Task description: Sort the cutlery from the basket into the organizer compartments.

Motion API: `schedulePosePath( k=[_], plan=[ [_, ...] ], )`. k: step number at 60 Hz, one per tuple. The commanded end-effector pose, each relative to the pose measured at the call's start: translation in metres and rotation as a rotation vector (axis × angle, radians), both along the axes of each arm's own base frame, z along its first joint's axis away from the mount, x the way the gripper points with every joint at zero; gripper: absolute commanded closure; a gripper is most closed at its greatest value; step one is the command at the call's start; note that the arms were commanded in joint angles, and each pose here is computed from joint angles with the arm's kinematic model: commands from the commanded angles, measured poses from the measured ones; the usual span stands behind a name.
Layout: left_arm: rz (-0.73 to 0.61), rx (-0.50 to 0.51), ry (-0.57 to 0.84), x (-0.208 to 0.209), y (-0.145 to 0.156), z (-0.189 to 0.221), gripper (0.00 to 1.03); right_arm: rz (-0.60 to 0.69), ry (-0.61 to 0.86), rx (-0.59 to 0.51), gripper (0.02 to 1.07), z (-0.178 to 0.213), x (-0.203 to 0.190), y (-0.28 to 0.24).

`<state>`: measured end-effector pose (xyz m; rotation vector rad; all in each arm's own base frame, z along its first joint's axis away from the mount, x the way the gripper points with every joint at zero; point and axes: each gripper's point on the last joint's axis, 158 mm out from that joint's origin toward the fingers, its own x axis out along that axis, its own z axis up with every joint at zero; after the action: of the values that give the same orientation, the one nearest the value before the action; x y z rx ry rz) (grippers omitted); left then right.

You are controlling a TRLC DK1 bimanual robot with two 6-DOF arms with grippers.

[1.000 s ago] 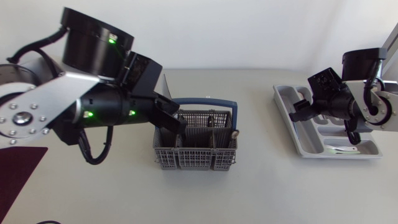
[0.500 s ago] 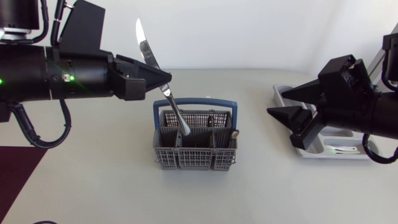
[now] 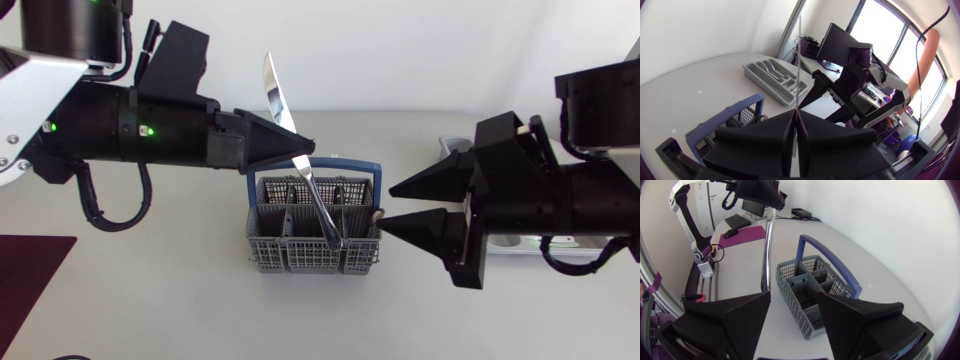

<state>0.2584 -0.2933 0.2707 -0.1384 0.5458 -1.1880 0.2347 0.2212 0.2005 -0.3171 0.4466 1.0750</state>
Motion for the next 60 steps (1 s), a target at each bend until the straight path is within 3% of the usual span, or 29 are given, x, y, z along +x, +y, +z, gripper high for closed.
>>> schedulePosePath(
  k=[1,15,35,44,49,60],
  plan=[
    [-0.035,-0.018,0.028,-0.006,-0.010,-0.003,1.00,0.032,0.063,0.020,0.39,-0.011,-0.007,0.011],
    [-0.127,-0.023,0.045,-0.023,-0.032,-0.007,1.00,0.122,0.115,0.064,0.40,-0.008,-0.017,0.035],
    [-0.154,-0.027,0.036,-0.022,-0.045,-0.008,1.00,0.179,0.164,0.104,0.66,-0.007,-0.026,0.048],
    [-0.160,-0.033,0.029,-0.023,-0.047,-0.006,1.00,0.188,0.178,0.113,0.85,-0.008,-0.029,0.051],
    [-0.160,-0.034,0.026,-0.023,-0.048,-0.005,1.00,0.192,0.184,0.114,1.01,-0.009,-0.030,0.051],
    [-0.161,-0.042,0.017,-0.023,-0.048,-0.001,1.00,0.192,0.205,0.112,1.01,-0.014,-0.033,0.051]
  ],
)
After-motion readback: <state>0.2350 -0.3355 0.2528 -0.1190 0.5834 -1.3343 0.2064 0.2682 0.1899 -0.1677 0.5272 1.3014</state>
